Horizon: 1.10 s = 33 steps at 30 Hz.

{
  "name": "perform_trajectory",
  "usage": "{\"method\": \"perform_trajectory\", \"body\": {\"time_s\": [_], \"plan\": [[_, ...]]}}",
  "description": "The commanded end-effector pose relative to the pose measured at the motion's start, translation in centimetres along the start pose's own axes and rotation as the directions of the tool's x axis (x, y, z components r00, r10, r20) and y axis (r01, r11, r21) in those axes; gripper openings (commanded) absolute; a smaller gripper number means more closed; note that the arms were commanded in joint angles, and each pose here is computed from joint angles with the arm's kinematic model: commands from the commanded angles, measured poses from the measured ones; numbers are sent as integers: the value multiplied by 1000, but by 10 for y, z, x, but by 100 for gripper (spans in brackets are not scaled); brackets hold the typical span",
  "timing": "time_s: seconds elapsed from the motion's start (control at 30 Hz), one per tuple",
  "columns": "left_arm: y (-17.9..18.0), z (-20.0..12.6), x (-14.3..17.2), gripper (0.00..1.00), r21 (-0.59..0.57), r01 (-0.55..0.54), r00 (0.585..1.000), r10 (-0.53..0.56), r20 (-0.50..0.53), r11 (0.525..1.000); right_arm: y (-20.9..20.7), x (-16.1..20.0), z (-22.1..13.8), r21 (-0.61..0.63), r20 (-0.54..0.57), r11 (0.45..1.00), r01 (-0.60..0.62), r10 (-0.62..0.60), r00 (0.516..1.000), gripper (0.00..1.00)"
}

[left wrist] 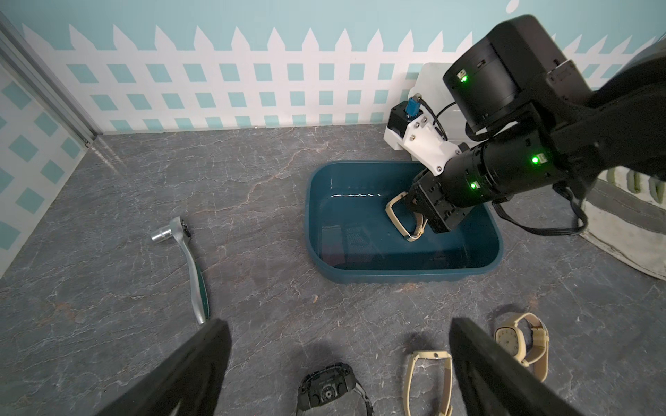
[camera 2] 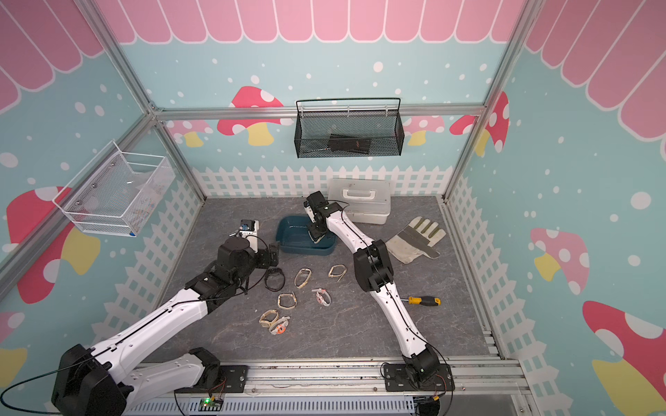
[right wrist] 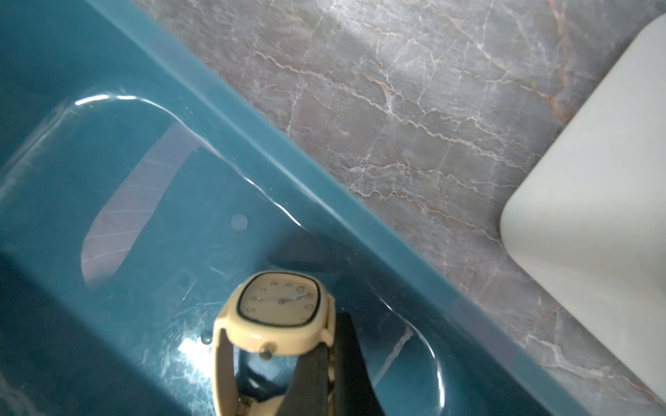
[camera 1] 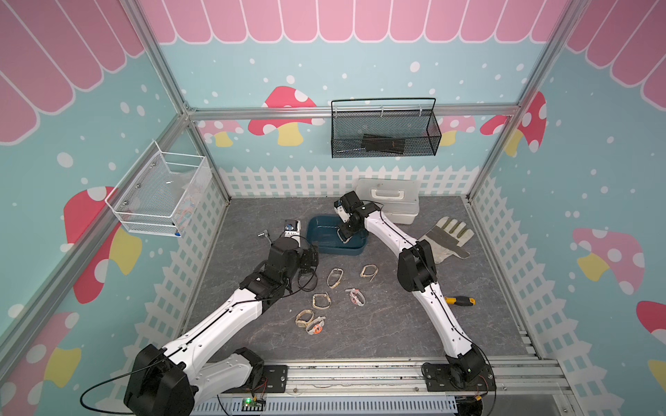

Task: Put the watch into the storage box
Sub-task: Place the watch in the storage box.

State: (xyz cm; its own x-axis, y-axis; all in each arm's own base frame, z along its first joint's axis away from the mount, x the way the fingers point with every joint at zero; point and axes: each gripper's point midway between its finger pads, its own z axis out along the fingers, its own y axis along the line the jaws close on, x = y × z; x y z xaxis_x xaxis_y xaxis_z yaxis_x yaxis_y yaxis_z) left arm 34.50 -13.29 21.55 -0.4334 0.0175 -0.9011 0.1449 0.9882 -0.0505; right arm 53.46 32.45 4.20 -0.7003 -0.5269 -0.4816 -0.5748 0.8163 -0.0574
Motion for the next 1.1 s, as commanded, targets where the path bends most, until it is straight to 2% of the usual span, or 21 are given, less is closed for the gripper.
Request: {"method": "perform_trajectory", "body": {"time_s": [0.0,0.33,0.5,0.7,0.87,0.97,1.07], "plan": [[1,-4,3,97,-1,2,1000,-2,3,1000,1,11,10,9,-40,1000,-2,2,999,1],[1,-4,3,97,-1,2,1000,-2,2,1000,3,2,-2,-5,-16,1000,-12,11,1000,25],[0,-5,1,97,1,5,1000,-5,7,1000,5,-11,-24,-11,23,1000,-8,8,1000,32],[-2,-5,0,97,12,12,1000,-12,2,1000,10,-46,-83,-3,136,1000,22,-22,990,40],[-2,-8,-3,97,14,21,1000,-21,9,1000,18,-65,-145,-6,235,999,39,-37,971,42],[-2,-9,-4,97,15,24,1000,-24,13,1000,19,-63,-181,-8,283,999,37,-34,959,42],[-2,-8,-4,97,15,25,1000,-26,11,1000,17,-47,-212,5,314,999,38,-37,949,43]]}}
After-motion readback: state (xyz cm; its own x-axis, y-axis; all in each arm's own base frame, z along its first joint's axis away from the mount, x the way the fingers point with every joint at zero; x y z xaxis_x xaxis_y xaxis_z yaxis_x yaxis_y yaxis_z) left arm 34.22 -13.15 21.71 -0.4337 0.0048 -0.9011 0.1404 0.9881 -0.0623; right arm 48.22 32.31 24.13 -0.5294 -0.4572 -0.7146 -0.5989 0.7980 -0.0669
